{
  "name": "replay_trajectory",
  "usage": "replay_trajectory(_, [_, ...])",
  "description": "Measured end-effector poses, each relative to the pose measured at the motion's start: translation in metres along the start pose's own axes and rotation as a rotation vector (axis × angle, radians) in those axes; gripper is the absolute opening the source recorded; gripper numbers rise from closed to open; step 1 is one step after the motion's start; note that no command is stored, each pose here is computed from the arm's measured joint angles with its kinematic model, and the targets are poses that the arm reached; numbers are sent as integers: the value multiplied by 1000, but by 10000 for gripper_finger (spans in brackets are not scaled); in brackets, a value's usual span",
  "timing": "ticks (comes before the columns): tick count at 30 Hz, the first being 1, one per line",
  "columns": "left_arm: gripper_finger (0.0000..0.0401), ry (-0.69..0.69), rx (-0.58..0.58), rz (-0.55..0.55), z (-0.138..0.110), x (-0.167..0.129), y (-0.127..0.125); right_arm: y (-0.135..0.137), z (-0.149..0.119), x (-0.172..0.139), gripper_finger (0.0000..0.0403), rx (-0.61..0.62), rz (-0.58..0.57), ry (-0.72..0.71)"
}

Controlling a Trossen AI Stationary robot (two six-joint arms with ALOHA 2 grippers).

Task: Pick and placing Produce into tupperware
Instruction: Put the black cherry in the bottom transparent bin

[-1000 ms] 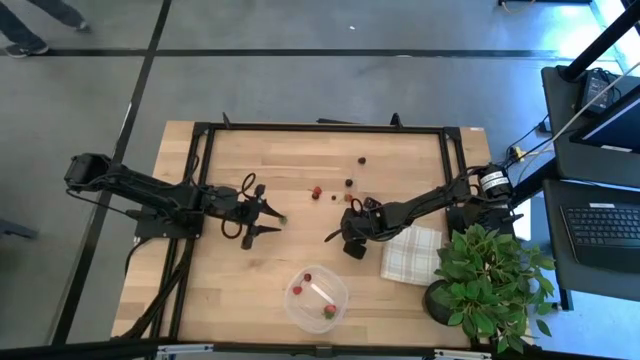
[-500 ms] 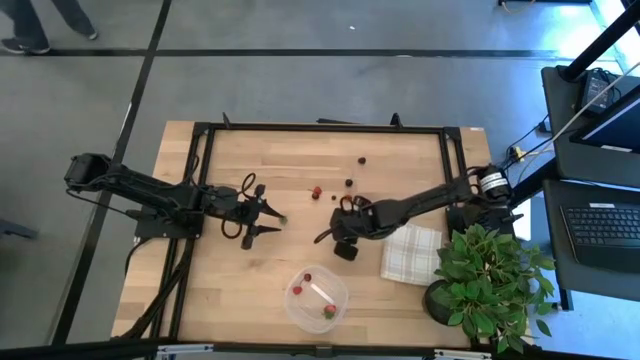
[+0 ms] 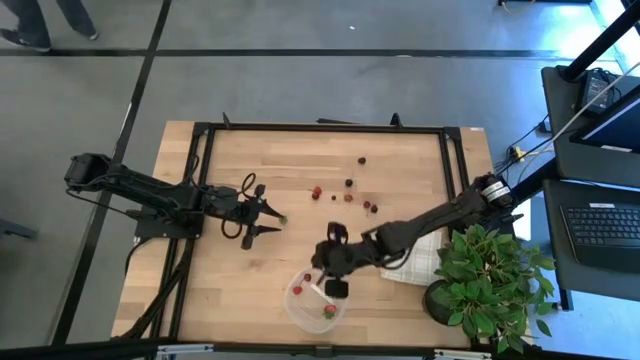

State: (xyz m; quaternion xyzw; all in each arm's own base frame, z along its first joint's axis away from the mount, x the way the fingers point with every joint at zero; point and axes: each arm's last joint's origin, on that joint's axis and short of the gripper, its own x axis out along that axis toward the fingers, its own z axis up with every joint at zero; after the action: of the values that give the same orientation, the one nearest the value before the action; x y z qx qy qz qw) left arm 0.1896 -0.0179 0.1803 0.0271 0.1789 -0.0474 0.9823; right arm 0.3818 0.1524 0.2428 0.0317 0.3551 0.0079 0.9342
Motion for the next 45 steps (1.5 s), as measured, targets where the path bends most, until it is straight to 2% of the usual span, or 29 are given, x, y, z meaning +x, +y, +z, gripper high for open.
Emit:
replay_trajectory(11, [169,23,0,0,-2,0,0,29,-23,31,114,5,138,40])
replay_trajectory(18, [169,33,-1,-1,-3,0,0,28,-26,33,114,42,125,114])
replay_trajectory(24, [169,35,-1,-1,-3,0,0,32,-13,30,114,-13,109,159])
replay_trajectory(33, [169,40,-1,-1,-4,0,0,43,-7,55,114,-82,30,380])
replay_trajectory(40, [169,48,-1,-1,-5,0,0,52,-5,73,114,-84,114,432])
replay_trajectory(45, [169,53,-2,-2,-5,0,0,48,-17,82,114,-52,79,514])
